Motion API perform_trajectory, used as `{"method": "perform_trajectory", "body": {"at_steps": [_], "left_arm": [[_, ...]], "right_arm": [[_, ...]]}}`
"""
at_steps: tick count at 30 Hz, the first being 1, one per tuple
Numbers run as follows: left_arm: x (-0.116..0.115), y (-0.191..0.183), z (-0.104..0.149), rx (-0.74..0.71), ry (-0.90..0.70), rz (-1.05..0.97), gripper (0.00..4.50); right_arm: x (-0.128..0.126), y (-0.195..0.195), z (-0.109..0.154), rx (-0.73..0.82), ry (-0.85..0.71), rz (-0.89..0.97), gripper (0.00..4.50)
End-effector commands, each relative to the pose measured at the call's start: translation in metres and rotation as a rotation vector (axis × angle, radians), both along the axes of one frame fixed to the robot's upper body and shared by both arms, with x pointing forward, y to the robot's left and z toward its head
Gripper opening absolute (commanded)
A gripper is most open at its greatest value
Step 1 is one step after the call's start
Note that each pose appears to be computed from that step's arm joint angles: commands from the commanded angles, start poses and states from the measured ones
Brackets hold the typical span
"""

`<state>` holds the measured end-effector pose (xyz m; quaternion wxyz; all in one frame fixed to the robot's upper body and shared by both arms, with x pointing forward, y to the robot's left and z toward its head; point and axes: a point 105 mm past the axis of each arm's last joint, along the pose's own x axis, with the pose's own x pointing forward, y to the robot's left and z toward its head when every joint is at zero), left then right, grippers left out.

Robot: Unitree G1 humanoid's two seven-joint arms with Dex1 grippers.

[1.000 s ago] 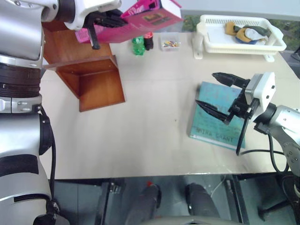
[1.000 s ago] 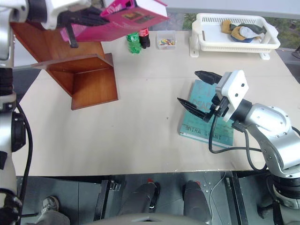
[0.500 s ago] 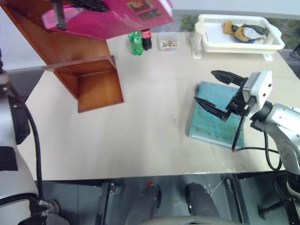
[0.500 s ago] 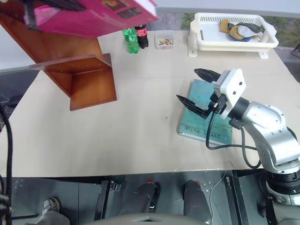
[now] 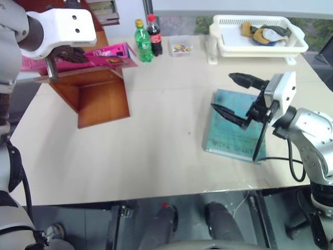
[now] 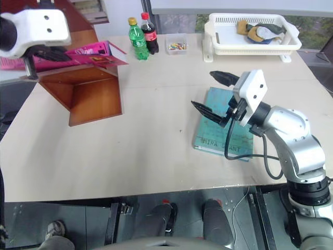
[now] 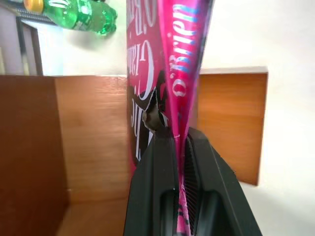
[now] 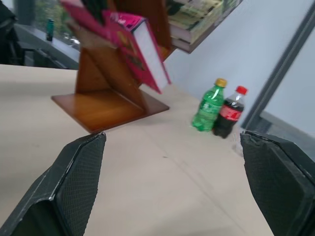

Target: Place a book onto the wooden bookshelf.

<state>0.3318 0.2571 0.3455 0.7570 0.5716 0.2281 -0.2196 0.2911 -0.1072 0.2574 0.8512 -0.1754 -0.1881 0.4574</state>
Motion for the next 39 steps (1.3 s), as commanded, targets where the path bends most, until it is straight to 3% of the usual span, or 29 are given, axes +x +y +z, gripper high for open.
{"method": "perform_trajectory", "body": {"at_steps": [1,13,25,27,29,30,31,35,36,39], "left_arm": [[-0.008,0.008,-0.001,-0.065,-0.042,0.069,0.01],[-0.002,0.009,-0.031,-0.116,-0.022,0.021,0.01],[0.012,0.010,-0.027,-0.189,-0.083,-0.047,0.01],[0.011,0.009,-0.026,-0.207,-0.078,-0.052,0.89],[0.010,0.009,-0.026,-0.218,-0.071,-0.052,1.42],[0.010,0.010,-0.026,-0.221,-0.070,-0.050,2.05],[0.009,0.010,-0.026,-0.220,-0.070,-0.047,2.27],[0.007,0.011,-0.026,-0.224,-0.069,-0.038,4.21],[0.006,0.011,-0.026,-0.224,-0.071,-0.038,4.47],[0.005,0.010,-0.020,-0.241,-0.103,-0.033,4.47]], "right_arm": [[-0.008,-0.007,0.014,-0.003,-0.030,0.038,4.50],[-0.014,-0.013,0.019,-0.045,-0.046,0.047,4.50],[-0.015,-0.009,0.029,-0.024,-0.061,0.076,4.50],[-0.020,-0.007,0.035,0.004,-0.075,0.107,4.50],[-0.025,-0.004,0.043,0.039,-0.098,0.132,4.50],[-0.027,-0.004,0.046,0.051,-0.109,0.140,4.50],[-0.029,-0.003,0.048,0.063,-0.115,0.148,4.50],[-0.032,-0.003,0.054,0.088,-0.119,0.166,4.50],[-0.032,-0.003,0.054,0.090,-0.118,0.167,4.50],[-0.033,-0.004,0.054,0.102,-0.117,0.170,4.50]]}}
